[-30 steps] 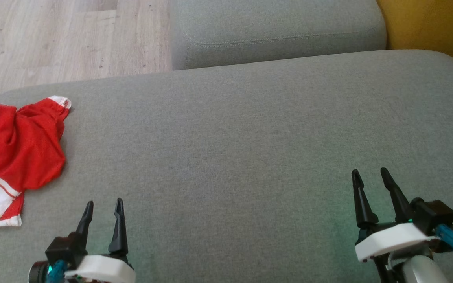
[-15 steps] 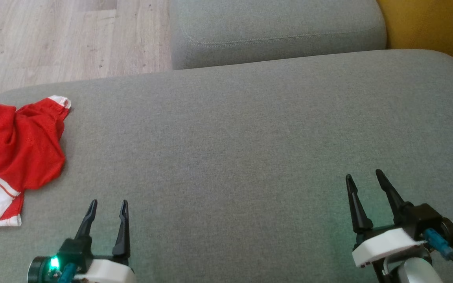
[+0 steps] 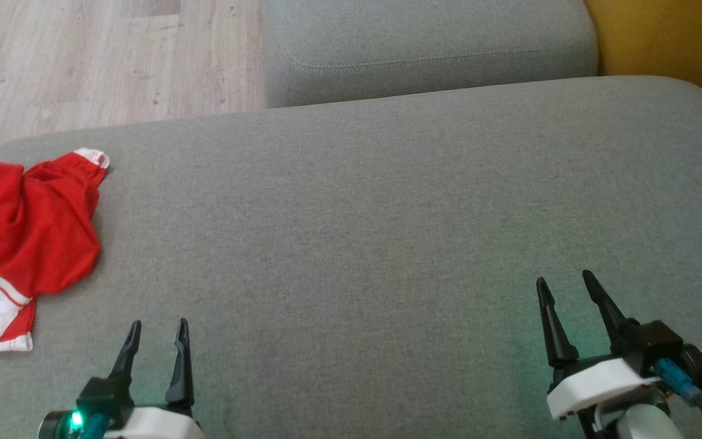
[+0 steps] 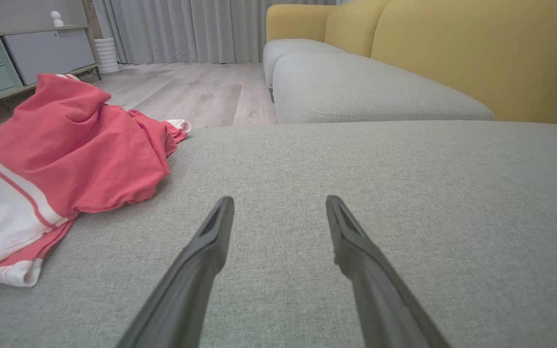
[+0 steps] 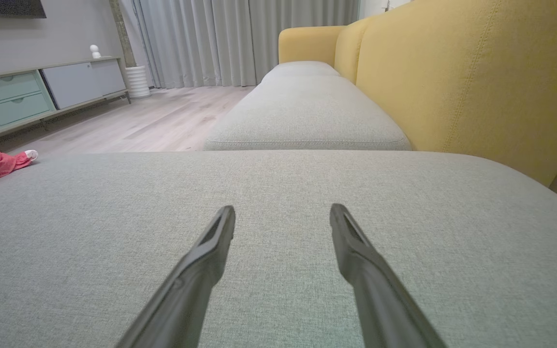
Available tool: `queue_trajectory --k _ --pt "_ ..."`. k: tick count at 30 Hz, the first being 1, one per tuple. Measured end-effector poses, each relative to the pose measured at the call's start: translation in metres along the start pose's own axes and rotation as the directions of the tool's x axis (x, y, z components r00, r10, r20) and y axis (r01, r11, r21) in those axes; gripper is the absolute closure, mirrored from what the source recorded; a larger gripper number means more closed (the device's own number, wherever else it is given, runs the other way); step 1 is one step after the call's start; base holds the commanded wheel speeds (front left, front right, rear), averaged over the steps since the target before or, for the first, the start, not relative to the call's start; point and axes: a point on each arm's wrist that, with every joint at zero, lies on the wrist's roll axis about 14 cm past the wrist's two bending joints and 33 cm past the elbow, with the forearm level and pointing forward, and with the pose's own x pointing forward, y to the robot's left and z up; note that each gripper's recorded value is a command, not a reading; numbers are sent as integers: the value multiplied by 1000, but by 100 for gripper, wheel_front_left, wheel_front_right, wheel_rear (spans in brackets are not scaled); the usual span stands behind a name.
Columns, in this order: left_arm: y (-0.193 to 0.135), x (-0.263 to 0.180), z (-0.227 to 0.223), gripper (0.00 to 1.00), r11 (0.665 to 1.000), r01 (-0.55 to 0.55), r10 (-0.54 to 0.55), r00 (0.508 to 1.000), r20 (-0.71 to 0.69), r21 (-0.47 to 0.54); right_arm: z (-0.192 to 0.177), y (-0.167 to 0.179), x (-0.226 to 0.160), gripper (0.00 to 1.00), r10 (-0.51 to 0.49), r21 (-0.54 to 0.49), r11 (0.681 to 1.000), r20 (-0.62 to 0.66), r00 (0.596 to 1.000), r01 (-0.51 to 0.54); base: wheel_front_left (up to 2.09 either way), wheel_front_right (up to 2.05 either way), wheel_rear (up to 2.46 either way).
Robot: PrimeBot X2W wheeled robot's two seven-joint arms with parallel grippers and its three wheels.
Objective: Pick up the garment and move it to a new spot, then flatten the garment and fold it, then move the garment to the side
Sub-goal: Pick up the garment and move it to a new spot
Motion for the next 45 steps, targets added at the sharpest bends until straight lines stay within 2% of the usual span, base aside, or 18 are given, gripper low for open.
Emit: queue_trajectory --k 8,16,19,25,30,34,37,38,40,45 --pt "7 -6 -3 0 999 -27 27 1000 -3 -19 -1 5 6 0 19 7 1000 -3 1000 -19 0 0 0" --pt "45 -37 -4 0 987 -154 155 988 10 -47 -3 52 24 0 168 0 986 -16 986 -168 0 0 0" --pt "64 -55 -6 0 973 -223 224 974 12 -61 -3 78 31 0 246 -7 969 -20 969 -247 0 0 0" --pt "101 -96 -15 0 923 -371 373 928 0 -105 -2 136 41 0 415 -23 909 -28 909 -415 0 0 0" --pt "116 -106 -21 0 893 -430 431 902 -24 -135 1 159 57 0 478 -26 878 -16 878 -478 0 0 0" --pt "132 -61 16 0 901 -413 423 905 48 -135 -2 150 85 0 494 -59 868 -12 870 -494 0 0 0" --pt "144 -11 61 0 921 -379 388 914 120 -89 -4 140 107 0 497 -84 865 -4 868 -495 0 0 0" --pt "144 -11 61 0 921 -379 388 914 120 -89 -4 140 107 0 497 -84 865 -4 868 -495 0 0 0" --pt "150 22 87 0 934 -353 357 922 151 -54 -8 132 122 0 497 -98 864 0 868 -495 0 0 0" --pt "157 91 106 0 950 -311 308 944 121 6 -34 112 143 0 491 -107 864 -36 870 -492 0 0 0"
